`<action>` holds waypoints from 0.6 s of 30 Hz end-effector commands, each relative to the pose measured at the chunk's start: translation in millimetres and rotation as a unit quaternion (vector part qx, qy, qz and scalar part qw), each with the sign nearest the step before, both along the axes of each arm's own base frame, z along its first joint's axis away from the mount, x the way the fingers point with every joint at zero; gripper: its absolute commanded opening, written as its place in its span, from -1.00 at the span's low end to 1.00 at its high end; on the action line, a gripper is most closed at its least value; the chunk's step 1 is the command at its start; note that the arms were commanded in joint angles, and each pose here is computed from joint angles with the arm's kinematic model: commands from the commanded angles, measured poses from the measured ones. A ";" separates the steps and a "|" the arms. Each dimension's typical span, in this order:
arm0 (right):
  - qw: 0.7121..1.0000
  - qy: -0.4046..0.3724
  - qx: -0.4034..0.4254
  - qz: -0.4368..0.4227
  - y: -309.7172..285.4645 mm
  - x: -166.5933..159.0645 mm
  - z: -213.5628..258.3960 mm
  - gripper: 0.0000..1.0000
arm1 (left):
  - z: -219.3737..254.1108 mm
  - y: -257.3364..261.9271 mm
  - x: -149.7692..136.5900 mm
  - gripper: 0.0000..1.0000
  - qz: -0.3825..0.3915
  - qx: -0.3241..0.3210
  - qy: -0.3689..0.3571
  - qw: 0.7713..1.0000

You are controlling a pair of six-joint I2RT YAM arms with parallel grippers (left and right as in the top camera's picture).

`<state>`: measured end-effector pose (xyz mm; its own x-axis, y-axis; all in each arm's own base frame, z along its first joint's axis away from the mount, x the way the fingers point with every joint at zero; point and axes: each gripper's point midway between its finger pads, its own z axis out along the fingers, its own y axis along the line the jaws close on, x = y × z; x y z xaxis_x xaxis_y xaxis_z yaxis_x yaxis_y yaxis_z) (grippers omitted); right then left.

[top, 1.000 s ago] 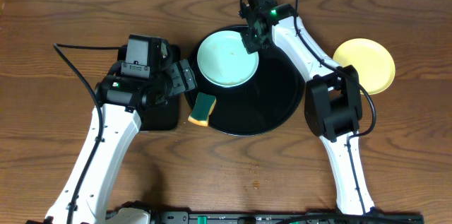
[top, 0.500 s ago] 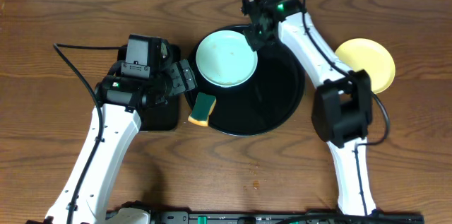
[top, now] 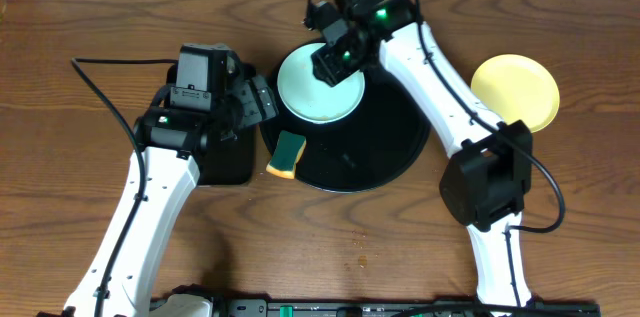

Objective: Clean dirty plates on tray and stack at the side

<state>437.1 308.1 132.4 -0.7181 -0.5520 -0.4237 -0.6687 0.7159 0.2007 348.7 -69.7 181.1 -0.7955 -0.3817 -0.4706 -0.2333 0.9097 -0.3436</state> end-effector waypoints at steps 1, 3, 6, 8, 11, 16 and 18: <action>0.999 -0.013 -0.031 0.023 16.7 -11.1 -11.2 0.00 | 16.6 47.2 -4.3 0.81 0.105 0.021 -0.013 0.994; 0.997 -0.038 -0.061 0.024 21.6 -12.0 -13.2 -0.03 | 20.8 72.6 -13.7 0.81 0.148 0.021 -0.008 0.989; 0.993 -0.068 -0.086 0.030 33.3 -15.1 -16.1 -0.07 | 22.3 102.1 -26.8 0.81 0.191 0.023 0.002 0.981; 0.992 -0.082 -0.095 0.035 41.6 -18.5 -20.3 -0.07 | 19.0 121.2 -36.8 0.80 0.220 0.032 0.018 0.975; 0.990 -0.091 -0.095 0.046 54.4 -25.3 -31.7 -0.07 | 11.8 145.6 -51.6 0.81 0.261 0.043 0.044 0.963; 0.990 -0.092 -0.095 0.039 61.1 -30.8 -56.9 -0.10 | 7.6 162.0 -58.4 0.80 0.288 0.042 0.056 0.955; 0.991 -0.096 -0.093 0.025 60.4 -28.5 -67.9 -0.16 | 7.5 162.8 -58.6 0.80 0.289 0.042 0.057 0.955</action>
